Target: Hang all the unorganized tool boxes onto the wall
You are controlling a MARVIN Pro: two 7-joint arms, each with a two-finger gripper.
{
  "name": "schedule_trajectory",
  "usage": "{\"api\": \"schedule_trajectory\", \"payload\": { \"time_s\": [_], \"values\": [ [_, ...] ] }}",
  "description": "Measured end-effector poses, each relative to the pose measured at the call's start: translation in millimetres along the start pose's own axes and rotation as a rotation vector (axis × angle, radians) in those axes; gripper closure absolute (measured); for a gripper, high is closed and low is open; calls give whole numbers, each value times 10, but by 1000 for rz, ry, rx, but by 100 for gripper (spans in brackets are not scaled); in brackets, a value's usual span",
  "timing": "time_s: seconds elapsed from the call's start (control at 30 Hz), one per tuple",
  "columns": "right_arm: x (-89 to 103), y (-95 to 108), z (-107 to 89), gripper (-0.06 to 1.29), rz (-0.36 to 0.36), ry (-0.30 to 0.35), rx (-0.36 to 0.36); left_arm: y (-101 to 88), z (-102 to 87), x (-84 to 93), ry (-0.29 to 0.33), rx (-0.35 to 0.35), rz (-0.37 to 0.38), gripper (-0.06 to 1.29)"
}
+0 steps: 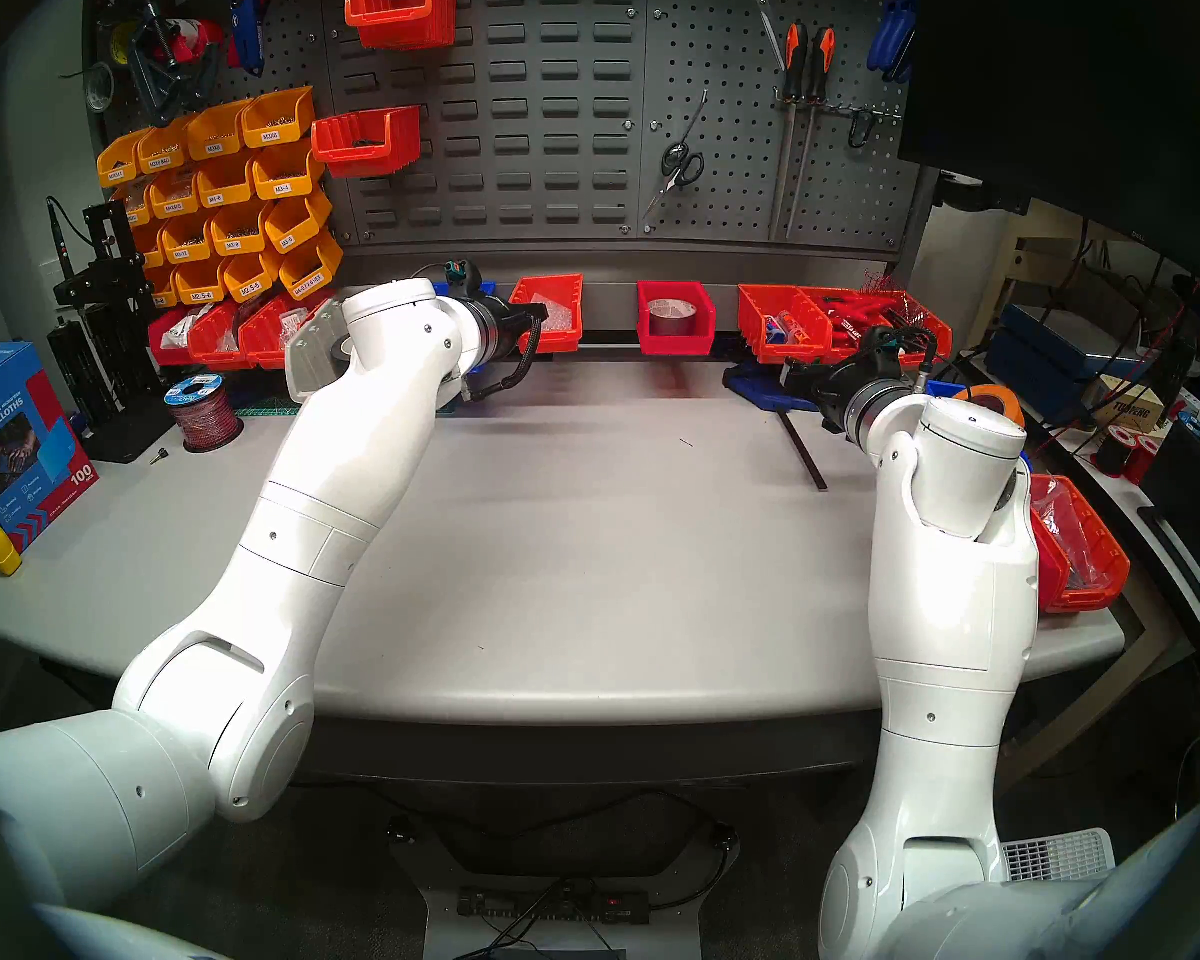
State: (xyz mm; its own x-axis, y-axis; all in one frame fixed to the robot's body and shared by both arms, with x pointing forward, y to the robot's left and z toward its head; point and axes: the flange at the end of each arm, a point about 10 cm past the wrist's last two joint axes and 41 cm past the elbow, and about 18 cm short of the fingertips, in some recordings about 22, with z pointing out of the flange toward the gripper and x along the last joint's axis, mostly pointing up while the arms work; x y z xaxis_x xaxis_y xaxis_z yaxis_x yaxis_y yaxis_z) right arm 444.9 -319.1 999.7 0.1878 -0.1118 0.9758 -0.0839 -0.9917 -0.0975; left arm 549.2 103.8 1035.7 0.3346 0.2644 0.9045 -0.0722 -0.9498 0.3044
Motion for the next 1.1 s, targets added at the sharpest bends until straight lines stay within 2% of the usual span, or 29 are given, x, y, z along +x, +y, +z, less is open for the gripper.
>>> {"api": "schedule_trajectory", "payload": {
  "time_s": [0.43, 1.1],
  "values": [
    [-1, 0, 0, 0, 0, 0, 0, -119, -5, -65, -25, 21, 28, 125],
    [-1, 0, 0, 0, -1, 0, 0, -50, -24, -45, -16, -2, 25, 125]
  ]
}}
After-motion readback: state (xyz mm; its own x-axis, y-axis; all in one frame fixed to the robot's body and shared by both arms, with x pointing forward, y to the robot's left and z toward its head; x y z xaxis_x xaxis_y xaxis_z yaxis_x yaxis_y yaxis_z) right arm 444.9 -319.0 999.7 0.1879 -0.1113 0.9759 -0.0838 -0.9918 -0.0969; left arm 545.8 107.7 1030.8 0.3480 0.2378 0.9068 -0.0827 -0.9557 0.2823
